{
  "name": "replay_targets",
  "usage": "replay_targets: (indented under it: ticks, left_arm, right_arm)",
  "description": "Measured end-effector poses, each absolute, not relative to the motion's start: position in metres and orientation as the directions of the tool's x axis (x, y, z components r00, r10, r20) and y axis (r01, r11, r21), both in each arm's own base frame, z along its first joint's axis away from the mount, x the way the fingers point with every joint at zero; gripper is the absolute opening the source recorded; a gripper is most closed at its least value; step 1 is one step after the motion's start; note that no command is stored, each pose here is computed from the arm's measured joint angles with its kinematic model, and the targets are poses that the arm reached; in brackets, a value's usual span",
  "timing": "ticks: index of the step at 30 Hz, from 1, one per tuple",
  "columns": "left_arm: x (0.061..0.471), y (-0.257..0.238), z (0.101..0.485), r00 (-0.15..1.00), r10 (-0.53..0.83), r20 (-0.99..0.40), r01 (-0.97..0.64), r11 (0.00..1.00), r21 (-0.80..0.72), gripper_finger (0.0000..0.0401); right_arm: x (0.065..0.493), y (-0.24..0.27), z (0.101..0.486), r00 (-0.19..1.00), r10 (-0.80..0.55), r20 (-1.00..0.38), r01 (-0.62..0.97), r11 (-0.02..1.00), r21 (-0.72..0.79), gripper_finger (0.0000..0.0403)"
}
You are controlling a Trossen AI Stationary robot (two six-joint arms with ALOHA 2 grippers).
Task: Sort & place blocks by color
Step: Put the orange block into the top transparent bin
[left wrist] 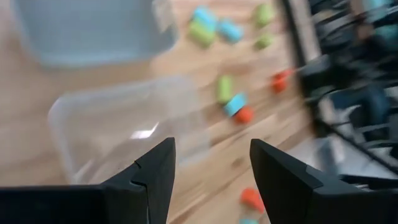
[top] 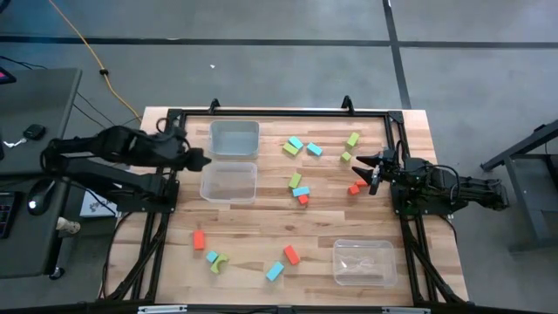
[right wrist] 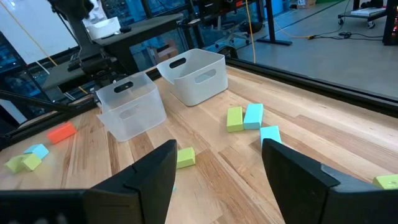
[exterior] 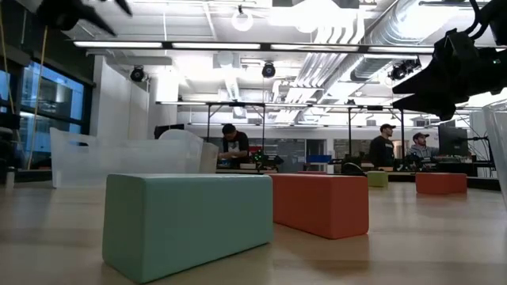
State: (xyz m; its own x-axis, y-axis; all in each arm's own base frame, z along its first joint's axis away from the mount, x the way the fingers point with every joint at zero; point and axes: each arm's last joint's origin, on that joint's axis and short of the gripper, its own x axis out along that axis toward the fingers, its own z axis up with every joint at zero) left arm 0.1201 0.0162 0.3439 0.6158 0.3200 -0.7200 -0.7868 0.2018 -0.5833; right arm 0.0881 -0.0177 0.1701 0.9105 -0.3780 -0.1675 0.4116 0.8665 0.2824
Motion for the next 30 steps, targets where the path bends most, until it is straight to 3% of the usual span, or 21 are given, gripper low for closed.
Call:
replay_targets:
  ticks: [6,13,30]
  left_arm:
    - [0.13,0.005,0.328,0.48,0.235,-0.846,-0.877,0.12,-0.464,0.0184]
    - [0.144,-0.018,0.318,0.428,0.162,-0.889,-0.903,0.047,-0.426,0.0184]
    - [0.168,-0.082,0.284,0.239,0.119,-0.964,-0.97,-0.009,-0.242,0.0184]
  right_arm:
    - [0.088,-0.018,0.17,0.911,-0.378,-0.167,0.412,0.867,0.282,0.0227]
    - [0.088,-0.018,0.17,0.911,-0.378,-0.167,0.412,0.866,0.283,0.0227]
    - [0.088,-0.018,0.17,0.911,-0.378,-0.167,0.412,0.867,0.283,0.0227]
